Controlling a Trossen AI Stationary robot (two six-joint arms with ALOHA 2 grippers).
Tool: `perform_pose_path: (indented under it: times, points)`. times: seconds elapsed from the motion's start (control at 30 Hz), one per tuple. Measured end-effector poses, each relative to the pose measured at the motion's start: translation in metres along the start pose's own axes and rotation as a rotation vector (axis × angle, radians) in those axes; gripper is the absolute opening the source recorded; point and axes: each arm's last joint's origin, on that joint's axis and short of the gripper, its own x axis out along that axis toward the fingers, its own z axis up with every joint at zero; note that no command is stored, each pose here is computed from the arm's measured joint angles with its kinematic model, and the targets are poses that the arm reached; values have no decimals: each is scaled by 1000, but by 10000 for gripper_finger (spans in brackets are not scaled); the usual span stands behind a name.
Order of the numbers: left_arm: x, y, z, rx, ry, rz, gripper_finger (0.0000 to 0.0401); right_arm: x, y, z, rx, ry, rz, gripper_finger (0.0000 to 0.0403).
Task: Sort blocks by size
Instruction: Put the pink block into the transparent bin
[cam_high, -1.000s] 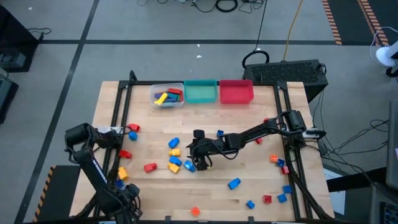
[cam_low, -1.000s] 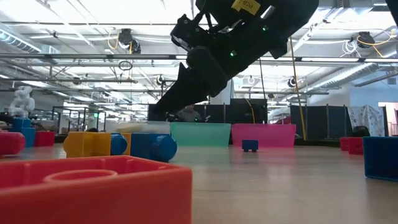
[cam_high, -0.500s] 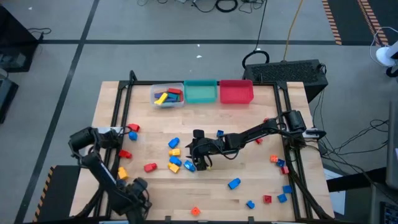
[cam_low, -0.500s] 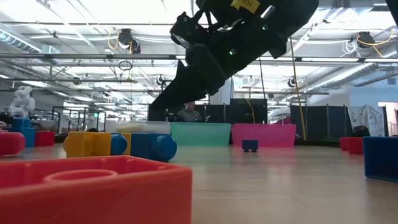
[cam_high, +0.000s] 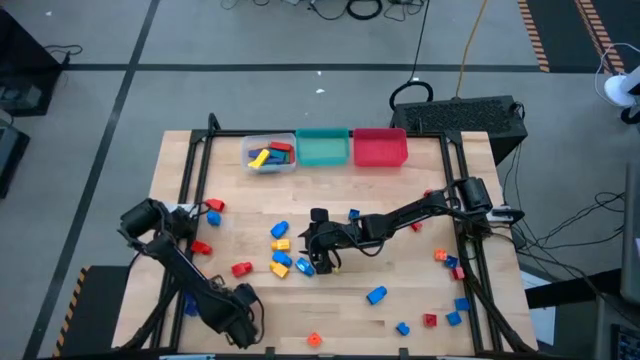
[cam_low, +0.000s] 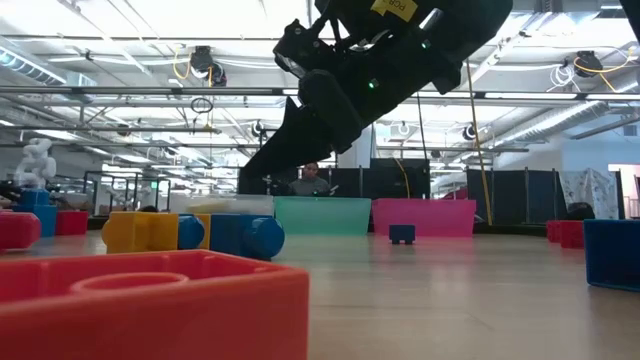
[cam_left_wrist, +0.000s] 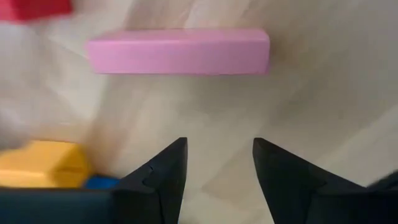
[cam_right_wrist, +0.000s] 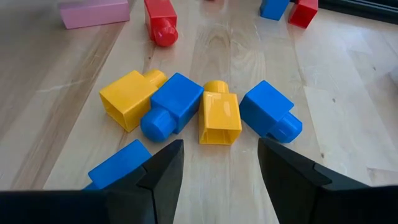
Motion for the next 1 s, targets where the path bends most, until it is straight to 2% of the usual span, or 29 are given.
perform_pose_path:
  times: [0.17, 0.37, 0.43, 0.63, 1.0]
  points:
    - [-22, 1, 1, 268, -80, 91, 184, 0, 0, 0, 0, 0, 0, 194]
    - [-29, 0, 4, 823, -173, 191, 184, 0, 0, 0, 0, 1, 0, 194]
    - [-27, 2, 6, 935, -181, 230, 184, 0, 0, 0, -1, 2, 0, 194]
    - [-18, 11, 17, 1024, -141, 272, 184, 0, 0, -1, -2, 5, 0, 194]
    - [-6, 11, 23, 1112, -118, 205, 184, 0, 0, -1, -5, 8, 0, 194]
